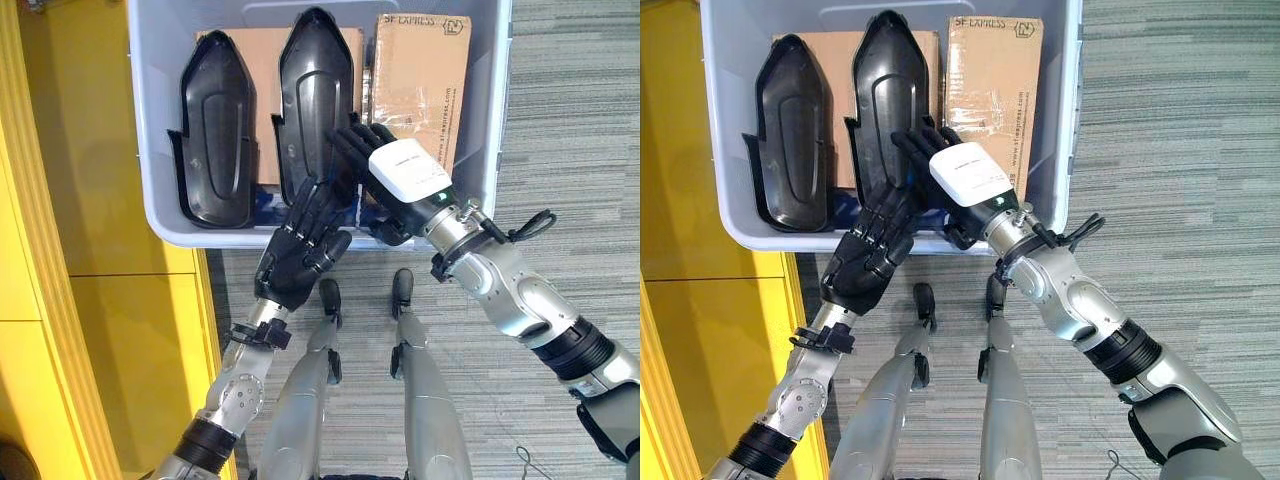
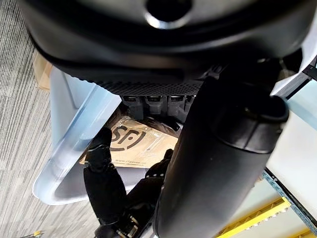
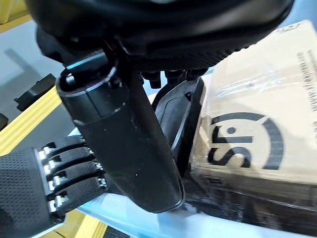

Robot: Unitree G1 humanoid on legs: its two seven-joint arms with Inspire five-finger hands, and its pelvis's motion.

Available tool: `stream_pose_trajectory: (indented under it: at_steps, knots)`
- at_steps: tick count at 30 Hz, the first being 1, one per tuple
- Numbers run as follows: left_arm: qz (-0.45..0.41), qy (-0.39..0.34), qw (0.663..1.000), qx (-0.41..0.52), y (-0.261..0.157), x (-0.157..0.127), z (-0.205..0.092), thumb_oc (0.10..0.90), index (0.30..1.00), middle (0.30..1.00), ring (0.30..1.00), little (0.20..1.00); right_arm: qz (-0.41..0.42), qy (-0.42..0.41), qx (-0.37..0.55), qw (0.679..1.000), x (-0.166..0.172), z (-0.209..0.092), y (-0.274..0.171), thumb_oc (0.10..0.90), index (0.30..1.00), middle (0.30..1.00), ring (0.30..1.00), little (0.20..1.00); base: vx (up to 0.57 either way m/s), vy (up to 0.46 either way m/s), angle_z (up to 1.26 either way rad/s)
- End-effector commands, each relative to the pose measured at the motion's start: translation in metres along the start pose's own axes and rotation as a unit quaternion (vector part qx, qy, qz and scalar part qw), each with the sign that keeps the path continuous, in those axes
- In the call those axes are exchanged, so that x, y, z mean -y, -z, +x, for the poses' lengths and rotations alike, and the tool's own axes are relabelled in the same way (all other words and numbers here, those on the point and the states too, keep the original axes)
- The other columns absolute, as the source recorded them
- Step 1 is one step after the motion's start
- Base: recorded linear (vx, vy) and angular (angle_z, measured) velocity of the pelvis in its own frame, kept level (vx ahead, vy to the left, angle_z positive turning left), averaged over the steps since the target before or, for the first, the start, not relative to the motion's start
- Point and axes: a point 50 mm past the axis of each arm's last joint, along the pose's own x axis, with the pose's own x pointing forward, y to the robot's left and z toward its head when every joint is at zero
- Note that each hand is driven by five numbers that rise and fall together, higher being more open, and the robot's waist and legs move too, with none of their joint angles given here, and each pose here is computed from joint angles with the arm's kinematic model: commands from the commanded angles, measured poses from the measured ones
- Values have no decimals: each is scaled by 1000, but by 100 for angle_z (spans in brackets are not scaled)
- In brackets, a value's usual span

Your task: Move parts from the plastic box to the shelf.

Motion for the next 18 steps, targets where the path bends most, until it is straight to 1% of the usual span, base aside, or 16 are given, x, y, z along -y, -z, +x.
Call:
stream_pose_trajectory:
  at_steps: [1, 3, 10, 12, 14, 18]
  knots:
    - [14, 55, 997, 47, -20, 24, -3, 900, 1000, 1000, 1000, 1000, -25, 125, 121, 984, 50, 7, -48, 900, 1000, 1000, 1000, 1000, 0, 0, 0]
    - [15, 56, 997, 49, -20, 26, -3, 900, 1000, 1000, 1000, 1000, -13, 137, 118, 983, 49, 9, -50, 900, 1000, 1000, 1000, 1000, 0, 0, 0]
    - [14, 55, 997, 59, -20, 29, 1, 900, 1000, 1000, 1000, 1000, -11, 157, 124, 980, 50, 13, -58, 900, 1000, 1000, 1000, 1000, 0, 0, 0]
    - [11, 54, 997, 62, -21, 29, 2, 900, 1000, 1000, 1000, 1000, -24, 170, 127, 977, 52, 13, -60, 900, 1000, 1000, 1000, 1000, 3, -2, 2]
    - [7, 55, 997, 60, -20, 31, 3, 900, 1000, 1000, 1000, 1000, -59, 191, 132, 971, 55, 13, -63, 900, 1000, 1000, 1000, 1000, 7, -3, 6]
    - [10, 61, 997, 53, -17, 34, 3, 900, 1000, 1000, 1000, 1000, -72, 191, 130, 970, 58, 14, -64, 900, 1000, 1000, 1000, 1000, 2, 2, 4]
